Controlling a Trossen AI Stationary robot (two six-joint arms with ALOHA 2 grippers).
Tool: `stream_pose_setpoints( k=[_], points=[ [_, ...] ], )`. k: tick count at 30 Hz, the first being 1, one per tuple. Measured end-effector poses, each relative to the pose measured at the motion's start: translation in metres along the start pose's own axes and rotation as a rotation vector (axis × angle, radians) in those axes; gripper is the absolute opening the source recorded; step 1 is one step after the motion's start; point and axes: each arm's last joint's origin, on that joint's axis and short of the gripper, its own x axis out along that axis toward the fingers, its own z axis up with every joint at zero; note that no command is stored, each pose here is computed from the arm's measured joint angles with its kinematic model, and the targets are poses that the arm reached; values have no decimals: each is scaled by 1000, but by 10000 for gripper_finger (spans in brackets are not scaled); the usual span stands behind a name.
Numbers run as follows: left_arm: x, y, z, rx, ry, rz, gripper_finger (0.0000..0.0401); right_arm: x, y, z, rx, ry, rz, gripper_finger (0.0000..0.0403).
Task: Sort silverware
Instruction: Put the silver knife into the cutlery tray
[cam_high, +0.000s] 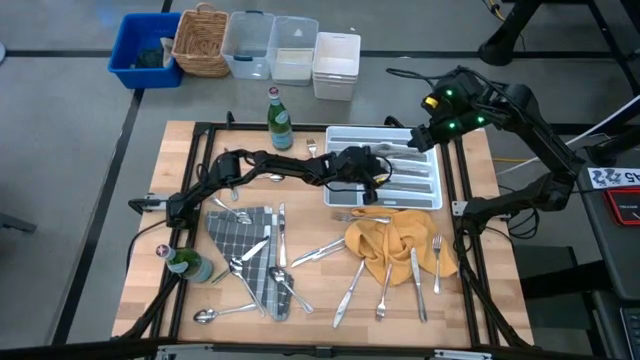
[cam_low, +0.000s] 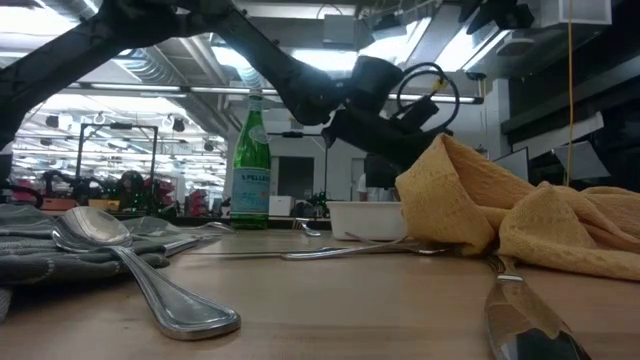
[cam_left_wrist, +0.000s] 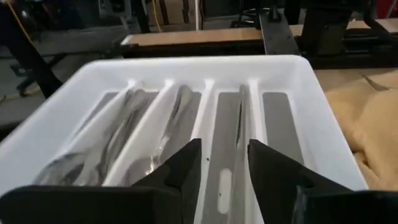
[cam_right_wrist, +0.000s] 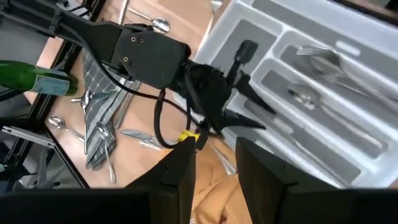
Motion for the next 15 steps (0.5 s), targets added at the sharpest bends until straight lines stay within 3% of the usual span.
stream_pose_setpoints(
  k=[3, 7, 15],
  points=[
    [-6, 2, 7, -50, 21, 0, 122, 2, 5, -8, 5, 56, -5, 115],
    [-27, 9, 34, -71, 33, 4, 122, 6, 17, -23, 0, 137, -26, 115],
    [-77, 18, 74, -76, 147, -4, 123, 11, 54, -60, 71, 131, -108, 115]
  ],
)
